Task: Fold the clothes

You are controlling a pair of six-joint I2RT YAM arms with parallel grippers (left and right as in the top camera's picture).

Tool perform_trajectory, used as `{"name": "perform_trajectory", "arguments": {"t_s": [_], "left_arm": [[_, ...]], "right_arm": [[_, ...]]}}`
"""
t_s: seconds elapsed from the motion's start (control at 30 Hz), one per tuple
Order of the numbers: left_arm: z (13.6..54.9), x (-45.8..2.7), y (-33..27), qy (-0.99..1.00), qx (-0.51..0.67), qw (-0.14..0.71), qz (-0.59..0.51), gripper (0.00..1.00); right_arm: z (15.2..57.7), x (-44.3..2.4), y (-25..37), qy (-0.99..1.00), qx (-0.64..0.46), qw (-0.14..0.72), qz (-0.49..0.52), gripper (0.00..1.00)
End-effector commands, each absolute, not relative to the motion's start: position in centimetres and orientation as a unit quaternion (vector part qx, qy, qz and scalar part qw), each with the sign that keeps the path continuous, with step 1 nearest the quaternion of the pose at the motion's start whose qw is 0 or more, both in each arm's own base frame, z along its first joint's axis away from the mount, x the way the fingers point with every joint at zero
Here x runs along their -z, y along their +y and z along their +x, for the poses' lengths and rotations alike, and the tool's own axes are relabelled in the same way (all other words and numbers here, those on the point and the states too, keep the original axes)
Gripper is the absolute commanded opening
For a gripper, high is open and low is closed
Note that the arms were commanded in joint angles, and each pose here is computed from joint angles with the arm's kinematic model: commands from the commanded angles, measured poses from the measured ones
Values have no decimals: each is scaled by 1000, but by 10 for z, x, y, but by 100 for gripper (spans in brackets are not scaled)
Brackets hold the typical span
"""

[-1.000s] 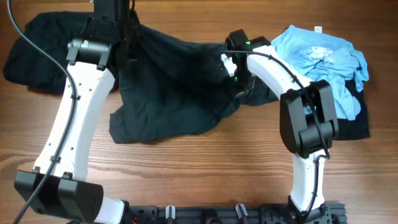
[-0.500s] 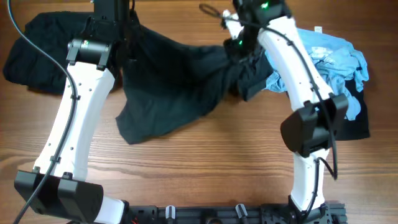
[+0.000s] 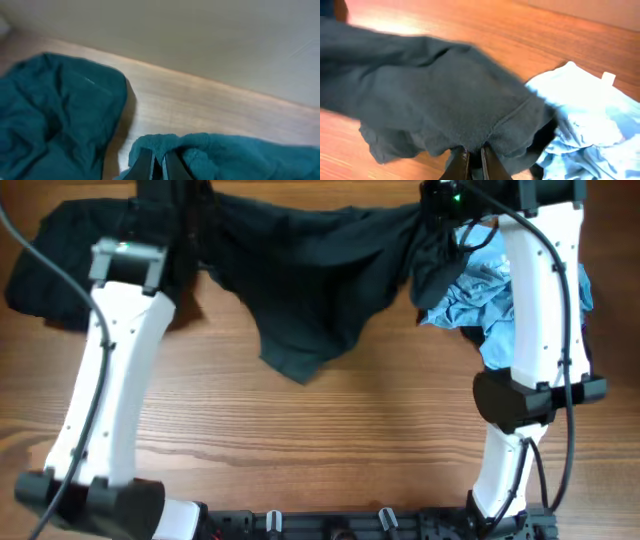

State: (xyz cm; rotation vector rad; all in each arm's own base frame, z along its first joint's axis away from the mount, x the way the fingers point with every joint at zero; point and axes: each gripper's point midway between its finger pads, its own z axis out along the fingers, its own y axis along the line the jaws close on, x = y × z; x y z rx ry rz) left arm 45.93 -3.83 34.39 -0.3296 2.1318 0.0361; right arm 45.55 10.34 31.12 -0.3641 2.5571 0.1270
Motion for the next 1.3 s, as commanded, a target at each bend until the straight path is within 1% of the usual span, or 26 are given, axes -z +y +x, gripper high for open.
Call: {"name": "perform_trajectory", "arguments": {"t_s": [0.0,0.03,0.07,0.2,0.23,0.27,0.3,0.33,0.37,0.6,0.7,0.8,0.93,1.0,1.03,1.13,1.27], "left_arm": [[422,-435,-17,817,-22,555,-152,4],[417,-439,-13,815,-29,557,-156,4],[414,-439,-10,815,-35,556,-159,4],[410,-432,-8,824,-44,542,-159,4],[410,-432,-8,824,-42,542,-159,4],[409,-432,-9,824,-42,542,-159,4],[409,-432,-8,824,-42,542,-158,4],[407,-433,-8,824,-42,542,-158,4],[406,-433,-8,825,-42,542,-158,4],[405,-435,-8,823,-41,543,-158,4],[405,-435,-8,823,-41,544,-158,4],[405,-435,-8,823,-41,544,-158,4],[406,-437,-8,820,-40,548,-159,4],[409,-443,-10,813,-33,558,-160,4],[410,-451,-12,805,-23,571,-159,4],[408,-476,-16,779,4,607,-157,4],[395,-529,-15,718,34,675,-166,4]], "right_arm": [[440,-382,81,923,-49,370,-94,8],[436,-396,76,916,-51,389,-84,8],[431,-409,71,909,-53,406,-74,4],[409,-443,67,890,-53,447,-73,5],[406,-446,66,888,-53,450,-72,14],[404,-447,66,888,-53,451,-72,27],[403,-446,66,889,-53,448,-72,26],[402,-444,66,891,-52,445,-72,9],[401,-443,65,893,-52,441,-72,4],[395,-435,69,901,-63,423,-78,4],[390,-421,77,912,-85,391,-88,4],[389,-398,100,921,-137,346,-116,5],[381,-354,131,928,-179,271,-185,33],[374,-332,152,924,-200,234,-228,40],[371,-320,163,921,-210,217,-244,41],[364,-303,186,915,-224,194,-274,41],[352,-290,225,899,-239,181,-319,42]]}}
